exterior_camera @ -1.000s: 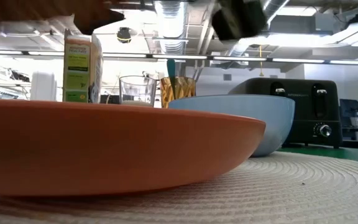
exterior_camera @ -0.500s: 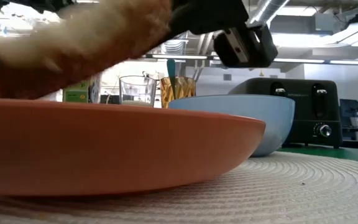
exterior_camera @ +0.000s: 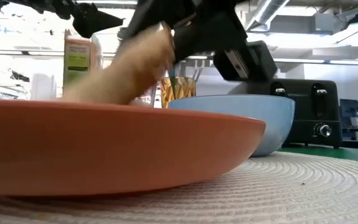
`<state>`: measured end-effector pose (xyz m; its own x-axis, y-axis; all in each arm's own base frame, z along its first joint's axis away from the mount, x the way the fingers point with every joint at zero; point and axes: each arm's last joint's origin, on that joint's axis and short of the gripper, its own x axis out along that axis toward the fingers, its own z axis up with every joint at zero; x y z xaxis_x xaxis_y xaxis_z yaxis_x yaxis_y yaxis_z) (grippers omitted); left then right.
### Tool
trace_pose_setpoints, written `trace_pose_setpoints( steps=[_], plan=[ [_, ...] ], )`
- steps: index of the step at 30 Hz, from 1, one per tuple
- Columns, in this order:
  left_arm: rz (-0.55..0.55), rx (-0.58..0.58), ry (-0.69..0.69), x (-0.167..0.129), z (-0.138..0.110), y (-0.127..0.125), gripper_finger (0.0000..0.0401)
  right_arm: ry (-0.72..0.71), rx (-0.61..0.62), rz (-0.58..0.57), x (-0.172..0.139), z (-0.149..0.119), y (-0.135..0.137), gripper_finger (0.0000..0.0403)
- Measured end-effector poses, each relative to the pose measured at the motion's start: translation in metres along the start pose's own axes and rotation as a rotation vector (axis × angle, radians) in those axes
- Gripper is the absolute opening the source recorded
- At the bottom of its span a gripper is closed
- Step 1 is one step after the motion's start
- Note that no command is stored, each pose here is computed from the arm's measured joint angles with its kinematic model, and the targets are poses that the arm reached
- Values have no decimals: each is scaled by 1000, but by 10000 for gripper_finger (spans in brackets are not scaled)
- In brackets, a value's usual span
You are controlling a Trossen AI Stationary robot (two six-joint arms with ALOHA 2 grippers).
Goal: Arrange a breakfast setting
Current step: Put the bagel from the toaster on the orange plate
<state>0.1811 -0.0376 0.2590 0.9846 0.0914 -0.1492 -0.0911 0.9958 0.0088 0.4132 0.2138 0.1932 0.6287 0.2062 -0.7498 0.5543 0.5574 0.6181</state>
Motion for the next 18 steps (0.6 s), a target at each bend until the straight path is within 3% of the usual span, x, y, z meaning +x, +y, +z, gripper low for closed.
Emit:
trace_pose_setpoints(
  steps=[10,18],
  plan=[
    [0,-1,0,0,0,0,378,-1,-59,5,-2,0,1,91],
    [0,-2,0,0,0,0,378,0,-60,3,-2,0,1,149]
  ],
)
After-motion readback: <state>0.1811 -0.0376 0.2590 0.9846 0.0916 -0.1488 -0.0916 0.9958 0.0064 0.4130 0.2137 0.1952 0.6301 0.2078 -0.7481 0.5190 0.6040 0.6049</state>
